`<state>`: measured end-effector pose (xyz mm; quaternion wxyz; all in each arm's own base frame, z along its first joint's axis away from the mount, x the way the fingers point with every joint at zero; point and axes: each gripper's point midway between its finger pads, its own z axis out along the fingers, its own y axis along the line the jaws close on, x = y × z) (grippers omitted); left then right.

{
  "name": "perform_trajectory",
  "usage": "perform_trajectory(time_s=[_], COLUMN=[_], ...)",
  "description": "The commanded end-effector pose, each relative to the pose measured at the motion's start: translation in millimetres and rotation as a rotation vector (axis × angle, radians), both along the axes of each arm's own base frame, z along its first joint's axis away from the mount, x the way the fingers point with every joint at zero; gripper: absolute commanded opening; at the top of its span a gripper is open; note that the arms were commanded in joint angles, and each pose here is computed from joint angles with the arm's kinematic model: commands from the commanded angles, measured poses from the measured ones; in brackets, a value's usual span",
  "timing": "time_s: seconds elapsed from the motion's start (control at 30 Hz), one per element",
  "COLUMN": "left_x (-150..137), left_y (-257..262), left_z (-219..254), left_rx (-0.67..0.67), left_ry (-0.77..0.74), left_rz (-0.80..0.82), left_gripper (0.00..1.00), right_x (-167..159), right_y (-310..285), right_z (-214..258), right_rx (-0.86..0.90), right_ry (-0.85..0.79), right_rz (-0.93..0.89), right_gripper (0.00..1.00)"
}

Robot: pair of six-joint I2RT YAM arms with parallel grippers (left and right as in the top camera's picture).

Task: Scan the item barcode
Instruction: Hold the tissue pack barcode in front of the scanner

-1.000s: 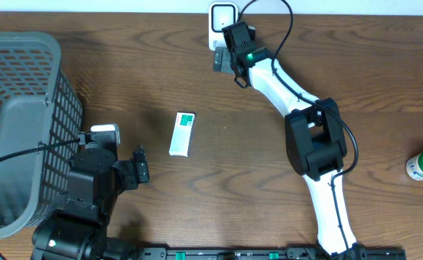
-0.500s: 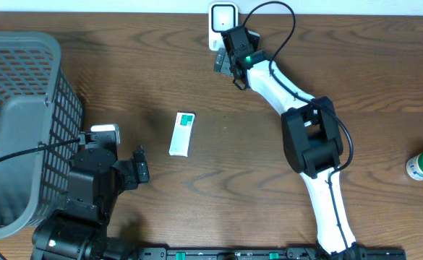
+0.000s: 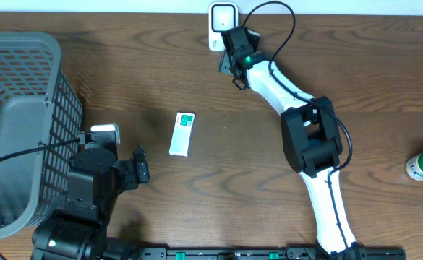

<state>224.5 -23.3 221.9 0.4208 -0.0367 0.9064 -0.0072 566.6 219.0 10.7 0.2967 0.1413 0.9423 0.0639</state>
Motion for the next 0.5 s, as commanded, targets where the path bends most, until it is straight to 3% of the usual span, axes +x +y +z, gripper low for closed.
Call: perform_trajectory(time_s=[0.0, 0.13, 0.23, 0.47], left_x=[1, 1, 1, 1], left_y=[3, 3, 3, 3], left_z=[3, 3, 3, 3], left_rx=[0.004, 0.004, 0.004, 0.004], left_ry=[-0.009, -0.009, -0.009, -0.009], left_rz=[0.018, 0.018, 0.018, 0.018], left_gripper=[0.96, 0.96, 0.96, 0.96], right_x=[-14, -18, -24, -48], right_y=[8, 5, 4, -4], right_z=[-22, -3, 21, 73], right_rx=[-0.009, -0.048, -0.071, -0.094], right_ry=[0.084, 0.126, 0.165, 0.258], right_rz=[0.064, 0.102, 0.124, 0.133], right_gripper=[0.62, 0.50, 0.47, 0.50])
